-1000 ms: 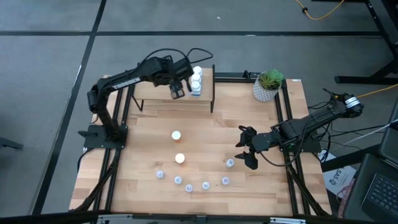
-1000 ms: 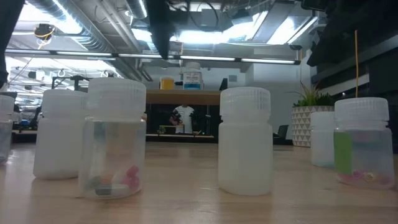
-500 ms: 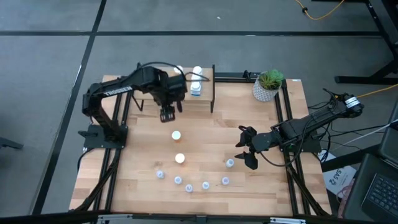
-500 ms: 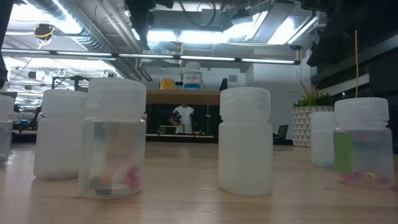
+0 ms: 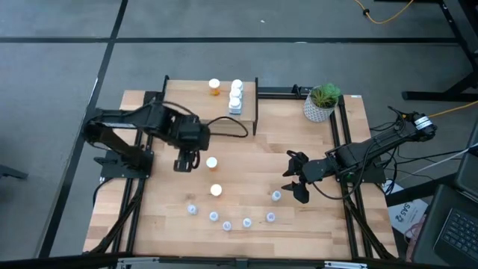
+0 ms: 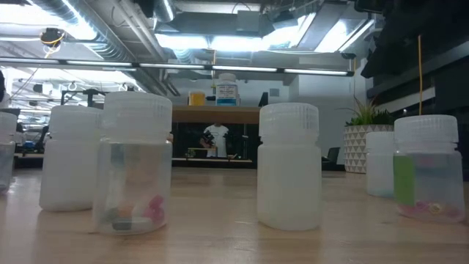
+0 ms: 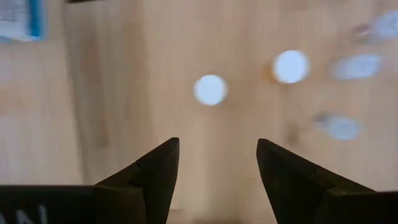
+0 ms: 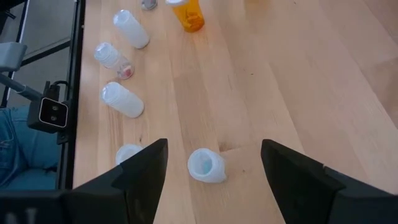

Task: Pick and place medicine bottles onto shelf by color
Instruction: Put the top orange pill bottle on the shelf aligned with the orange pill bottle

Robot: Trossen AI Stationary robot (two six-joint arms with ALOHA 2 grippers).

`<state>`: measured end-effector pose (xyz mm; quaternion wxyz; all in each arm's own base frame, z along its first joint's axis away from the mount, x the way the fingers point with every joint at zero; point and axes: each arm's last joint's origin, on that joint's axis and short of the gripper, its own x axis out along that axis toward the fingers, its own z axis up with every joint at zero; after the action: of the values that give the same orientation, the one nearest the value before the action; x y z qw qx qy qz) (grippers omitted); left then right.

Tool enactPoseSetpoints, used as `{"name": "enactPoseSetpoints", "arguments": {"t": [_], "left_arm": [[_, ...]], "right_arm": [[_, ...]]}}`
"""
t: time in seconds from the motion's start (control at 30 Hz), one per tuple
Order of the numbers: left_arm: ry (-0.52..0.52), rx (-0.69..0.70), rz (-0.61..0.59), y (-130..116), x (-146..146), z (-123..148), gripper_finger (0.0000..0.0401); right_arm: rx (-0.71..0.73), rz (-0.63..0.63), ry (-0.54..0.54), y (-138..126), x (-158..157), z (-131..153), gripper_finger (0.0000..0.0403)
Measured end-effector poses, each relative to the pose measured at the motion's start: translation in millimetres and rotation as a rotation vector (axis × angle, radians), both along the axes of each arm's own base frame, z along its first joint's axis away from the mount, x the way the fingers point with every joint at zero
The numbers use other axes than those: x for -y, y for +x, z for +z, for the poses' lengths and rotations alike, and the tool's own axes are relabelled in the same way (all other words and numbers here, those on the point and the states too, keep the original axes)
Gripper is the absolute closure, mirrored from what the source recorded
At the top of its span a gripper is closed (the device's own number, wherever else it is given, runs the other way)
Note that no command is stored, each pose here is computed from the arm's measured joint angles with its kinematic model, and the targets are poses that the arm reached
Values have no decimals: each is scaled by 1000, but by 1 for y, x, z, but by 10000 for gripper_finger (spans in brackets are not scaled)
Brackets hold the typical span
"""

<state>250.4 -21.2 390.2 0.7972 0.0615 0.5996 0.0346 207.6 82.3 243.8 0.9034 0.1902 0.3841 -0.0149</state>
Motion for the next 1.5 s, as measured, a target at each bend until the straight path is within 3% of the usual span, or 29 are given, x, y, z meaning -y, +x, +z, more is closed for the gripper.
{"name": "enactPoseSetpoints", "arguments": {"t": [0.13, 0.3, 0.5, 0.57, 0.77, 1.1, 1.5], "left_arm": [[113, -31, -1, -2, 4, -14, 193], [65, -80, -57, 7, 13, -34, 193], [-18, 1, -93, 29, 23, -63, 193], [-36, -34, -102, 31, 24, -75, 193], [-8, -81, -153, 32, 24, -106, 192], [48, 9, -285, 43, 23, -132, 192], [96, 19, -244, 42, 6, -160, 193]], "right_arm": [[5, -3, 4, 0, 0, 0, 142], [6, -4, 6, 0, 0, 0, 142], [16, -4, 10, 1, 0, 1, 142], [17, -4, 10, 1, 0, 1, 142], [17, -4, 10, 1, 0, 1, 142], [18, -4, 10, 1, 0, 1, 142], [17, -4, 10, 1, 0, 1, 142]]}}
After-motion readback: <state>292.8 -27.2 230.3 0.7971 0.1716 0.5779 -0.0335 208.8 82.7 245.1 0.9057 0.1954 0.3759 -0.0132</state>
